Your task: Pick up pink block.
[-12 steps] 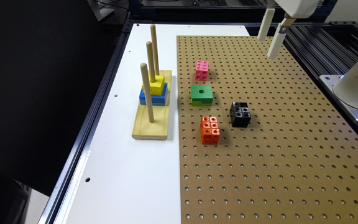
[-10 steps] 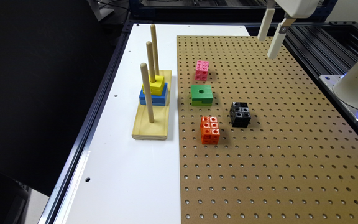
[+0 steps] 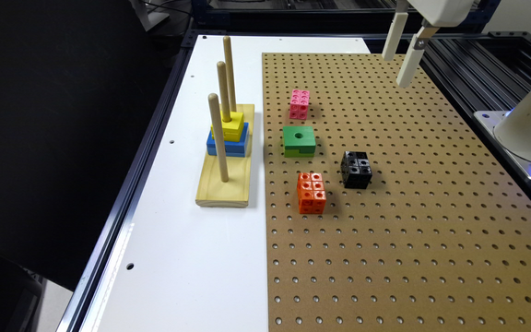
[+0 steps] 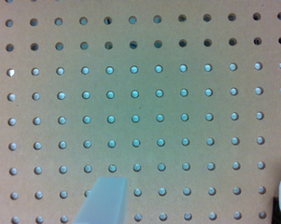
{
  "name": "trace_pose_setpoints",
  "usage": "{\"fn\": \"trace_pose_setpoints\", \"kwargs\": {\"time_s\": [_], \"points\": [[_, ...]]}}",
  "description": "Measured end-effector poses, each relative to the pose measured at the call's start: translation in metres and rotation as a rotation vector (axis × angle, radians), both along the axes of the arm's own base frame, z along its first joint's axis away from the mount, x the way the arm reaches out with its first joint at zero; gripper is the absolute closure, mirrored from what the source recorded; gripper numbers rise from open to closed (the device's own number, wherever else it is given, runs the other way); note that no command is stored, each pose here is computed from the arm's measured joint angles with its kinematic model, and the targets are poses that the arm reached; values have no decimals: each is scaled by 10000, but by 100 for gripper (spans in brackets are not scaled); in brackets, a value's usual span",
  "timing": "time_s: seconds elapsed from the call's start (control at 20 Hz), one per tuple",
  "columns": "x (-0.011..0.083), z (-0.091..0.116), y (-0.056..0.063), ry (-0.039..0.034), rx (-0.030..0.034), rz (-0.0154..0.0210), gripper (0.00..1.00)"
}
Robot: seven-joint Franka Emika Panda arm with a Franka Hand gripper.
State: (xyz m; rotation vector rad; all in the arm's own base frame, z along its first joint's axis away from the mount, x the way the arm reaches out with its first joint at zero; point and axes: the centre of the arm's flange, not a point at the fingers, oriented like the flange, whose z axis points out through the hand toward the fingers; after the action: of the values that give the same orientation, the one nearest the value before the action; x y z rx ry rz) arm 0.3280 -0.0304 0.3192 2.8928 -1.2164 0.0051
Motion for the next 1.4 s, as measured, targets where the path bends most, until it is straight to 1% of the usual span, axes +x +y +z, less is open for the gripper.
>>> {"fn": "trace_pose_setpoints", "kwargs": {"time_s": [0.1,0.2,0.25,0.4,0.45,0.55,0.65,0.8,0.85,0.95,1.1,1.25,1.4], "points": [[0,1,-5,-4,0,-14,0],[-1,4,-16,-13,-4,-35,0],[-3,8,-29,-24,-5,-51,0],[-6,16,-65,-46,-17,-85,0],[-8,17,-85,-51,-18,-84,0],[-14,22,-134,-63,-21,-94,0],[-20,26,-184,-73,-24,-90,0],[-21,32,-223,-88,-28,-88,0],[-18,41,-248,-109,-32,-98,0],[-14,50,-266,-131,-37,-104,0],[-10,61,-295,-165,-44,-96,0],[-2,72,-302,-201,-51,-97,0],[19,97,-310,-258,-61,-101,0]]}}
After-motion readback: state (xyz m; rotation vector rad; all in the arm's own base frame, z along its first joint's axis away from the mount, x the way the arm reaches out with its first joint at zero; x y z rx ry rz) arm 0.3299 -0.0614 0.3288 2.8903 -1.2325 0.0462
